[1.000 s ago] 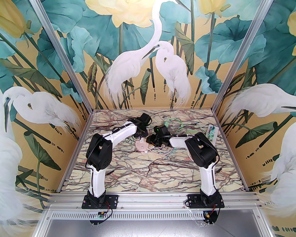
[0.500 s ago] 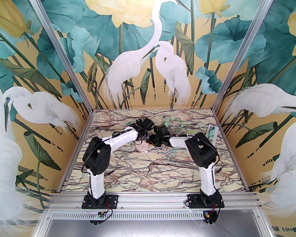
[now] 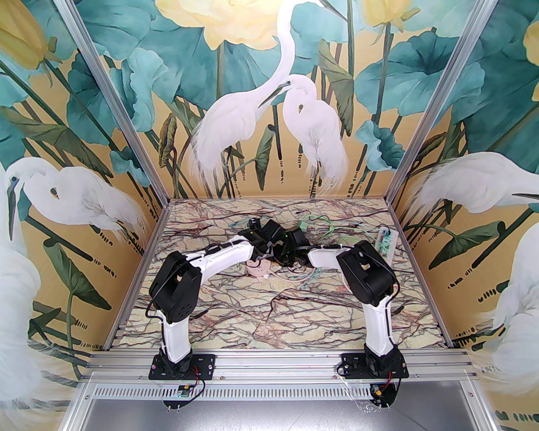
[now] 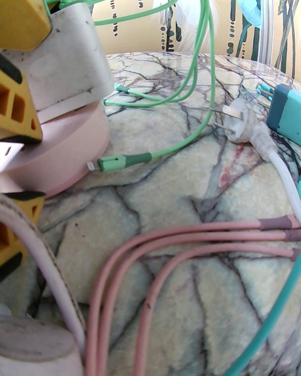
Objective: Pull the plug off the socket
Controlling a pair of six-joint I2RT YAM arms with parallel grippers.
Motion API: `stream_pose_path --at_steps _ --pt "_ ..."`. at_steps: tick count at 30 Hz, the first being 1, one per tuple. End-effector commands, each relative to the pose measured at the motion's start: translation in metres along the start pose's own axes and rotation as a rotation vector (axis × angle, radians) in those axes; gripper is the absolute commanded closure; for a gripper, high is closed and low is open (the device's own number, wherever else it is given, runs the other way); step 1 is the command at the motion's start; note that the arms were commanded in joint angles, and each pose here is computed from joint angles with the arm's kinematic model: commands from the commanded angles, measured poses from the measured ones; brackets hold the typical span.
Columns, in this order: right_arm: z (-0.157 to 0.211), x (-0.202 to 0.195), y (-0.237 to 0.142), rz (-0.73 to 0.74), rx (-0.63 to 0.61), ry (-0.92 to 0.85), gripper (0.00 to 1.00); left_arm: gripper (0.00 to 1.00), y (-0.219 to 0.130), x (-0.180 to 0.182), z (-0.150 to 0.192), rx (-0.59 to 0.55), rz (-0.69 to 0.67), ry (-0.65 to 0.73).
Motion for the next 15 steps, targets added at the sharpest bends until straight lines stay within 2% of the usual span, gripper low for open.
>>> stream_pose_path --at_steps 1,6,15 --pt "0.052 -0.103 0.021 0.344 0.110 0.119 0.66 0.85 -0.016 -0.026 -0.007 0.066 0.124 0.020" --pt "0.054 -0.101 0.022 0.344 0.112 0.114 0.66 0.85 0.002 -0.017 -0.022 0.139 0.156 -0.037" --pt "0.054 -0.100 0.023 0.351 0.111 0.104 0.66 0.86 0.019 -0.002 -0.032 0.190 0.142 -0.074"
Point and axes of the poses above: each hand's point on the last joint's axis, 136 mm out from that joint toward the fingers, its own y axis out along the fingers, its own x axis along the line the jaws close on, z = x × y, the point moved 2 cm from there along -y, back along the fingers, and after that the axes turned 4 degrees about y, right-handed, at the moved point
